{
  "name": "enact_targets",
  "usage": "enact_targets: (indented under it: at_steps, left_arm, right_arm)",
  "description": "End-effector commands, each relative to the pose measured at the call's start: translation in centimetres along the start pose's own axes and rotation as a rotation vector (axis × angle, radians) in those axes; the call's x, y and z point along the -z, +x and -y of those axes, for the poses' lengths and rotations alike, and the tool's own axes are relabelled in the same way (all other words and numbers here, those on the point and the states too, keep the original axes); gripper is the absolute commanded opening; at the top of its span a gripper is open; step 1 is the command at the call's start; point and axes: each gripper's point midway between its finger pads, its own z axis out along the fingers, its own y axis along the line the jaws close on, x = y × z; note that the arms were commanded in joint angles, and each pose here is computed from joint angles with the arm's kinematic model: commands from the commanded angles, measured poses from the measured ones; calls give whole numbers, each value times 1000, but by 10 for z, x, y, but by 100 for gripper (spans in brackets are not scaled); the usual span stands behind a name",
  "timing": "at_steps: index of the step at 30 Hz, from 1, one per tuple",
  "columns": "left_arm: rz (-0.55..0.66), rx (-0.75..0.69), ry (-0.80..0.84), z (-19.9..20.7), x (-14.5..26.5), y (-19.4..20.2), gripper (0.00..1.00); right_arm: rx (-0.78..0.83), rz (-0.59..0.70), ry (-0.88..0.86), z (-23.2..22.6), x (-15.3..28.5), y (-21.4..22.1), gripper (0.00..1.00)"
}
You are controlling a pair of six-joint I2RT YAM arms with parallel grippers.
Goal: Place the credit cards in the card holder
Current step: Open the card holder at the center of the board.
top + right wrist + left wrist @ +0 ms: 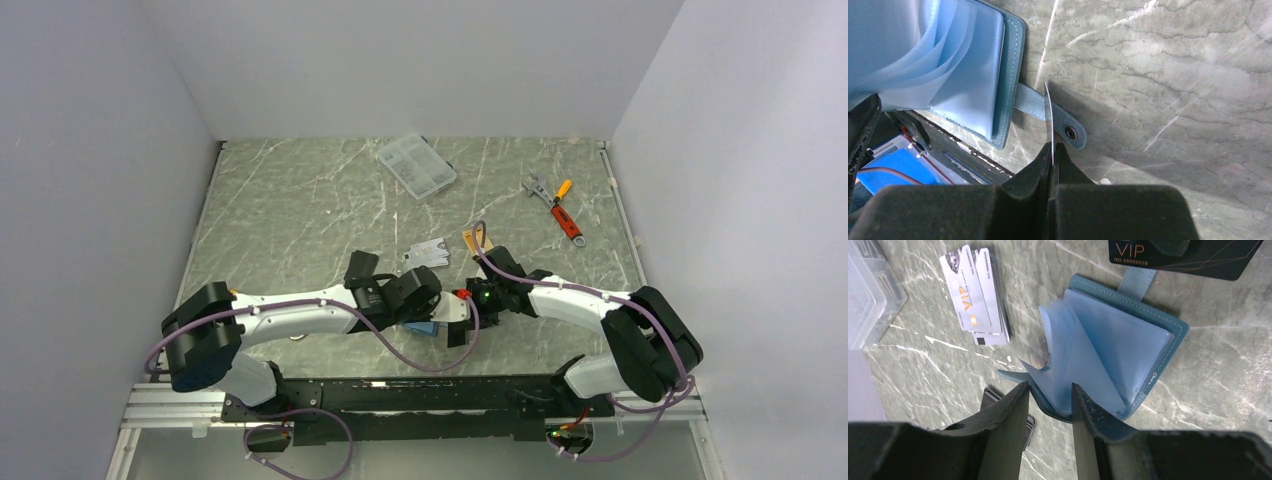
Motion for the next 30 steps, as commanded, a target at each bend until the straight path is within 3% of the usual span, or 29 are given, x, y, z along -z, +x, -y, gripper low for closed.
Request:
enact_targets:
  at_steps: [1, 16, 30]
  left_arm:
    - [-81, 24, -23, -3, 7, 28, 40]
    - [-106, 87, 124, 18, 8, 61, 27]
    - [32, 169, 220, 9, 5, 24, 28]
  right_arm:
    - [-10, 56, 236, 57, -3, 2, 0]
    - [-6, 68, 228, 55, 0, 0, 0]
    - [1, 63, 236, 57, -1, 1, 0]
